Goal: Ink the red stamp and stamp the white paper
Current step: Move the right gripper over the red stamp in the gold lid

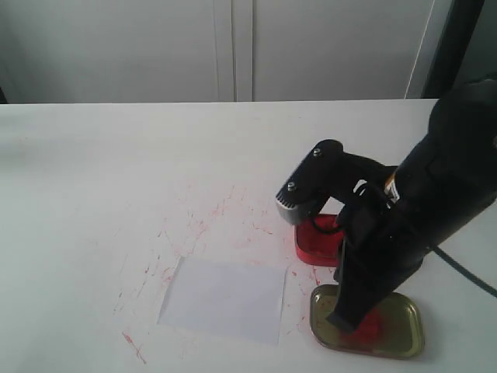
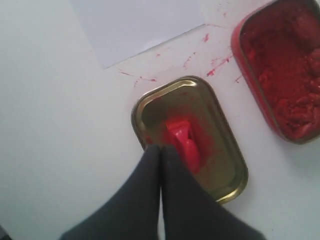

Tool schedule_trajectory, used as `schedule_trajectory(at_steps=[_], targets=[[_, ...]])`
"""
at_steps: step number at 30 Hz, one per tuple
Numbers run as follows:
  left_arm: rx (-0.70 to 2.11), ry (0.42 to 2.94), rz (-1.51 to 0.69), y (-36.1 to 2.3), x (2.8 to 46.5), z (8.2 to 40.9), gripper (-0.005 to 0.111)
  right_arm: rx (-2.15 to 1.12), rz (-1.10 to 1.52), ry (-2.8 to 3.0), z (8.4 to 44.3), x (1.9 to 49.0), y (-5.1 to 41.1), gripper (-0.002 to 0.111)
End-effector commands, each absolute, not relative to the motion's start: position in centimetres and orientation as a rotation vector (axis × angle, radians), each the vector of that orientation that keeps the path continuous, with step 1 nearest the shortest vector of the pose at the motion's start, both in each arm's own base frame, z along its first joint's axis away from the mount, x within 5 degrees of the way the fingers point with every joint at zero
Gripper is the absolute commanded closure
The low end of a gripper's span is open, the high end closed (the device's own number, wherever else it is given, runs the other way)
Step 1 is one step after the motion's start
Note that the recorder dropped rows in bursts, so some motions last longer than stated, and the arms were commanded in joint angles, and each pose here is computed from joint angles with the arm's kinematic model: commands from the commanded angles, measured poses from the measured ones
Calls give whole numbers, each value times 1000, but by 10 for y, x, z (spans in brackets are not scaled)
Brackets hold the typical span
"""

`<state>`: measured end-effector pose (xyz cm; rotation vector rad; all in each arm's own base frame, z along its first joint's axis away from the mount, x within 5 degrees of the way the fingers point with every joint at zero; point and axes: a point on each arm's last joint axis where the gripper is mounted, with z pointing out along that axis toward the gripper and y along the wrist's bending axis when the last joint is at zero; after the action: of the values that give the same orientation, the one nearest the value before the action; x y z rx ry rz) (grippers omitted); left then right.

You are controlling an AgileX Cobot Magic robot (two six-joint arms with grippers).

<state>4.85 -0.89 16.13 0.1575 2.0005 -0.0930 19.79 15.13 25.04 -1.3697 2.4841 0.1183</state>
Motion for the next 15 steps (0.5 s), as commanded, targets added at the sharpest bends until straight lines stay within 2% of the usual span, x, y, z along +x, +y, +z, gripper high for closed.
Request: schedule_trajectory(at_steps=[1,15], targets=[[149,2000,-100,-9,48,160,107,-1523,101,2404,248,197,157,108],[149,2000,-100,-9,48,160,107,-1731,-96,2367,228,194,142,108]])
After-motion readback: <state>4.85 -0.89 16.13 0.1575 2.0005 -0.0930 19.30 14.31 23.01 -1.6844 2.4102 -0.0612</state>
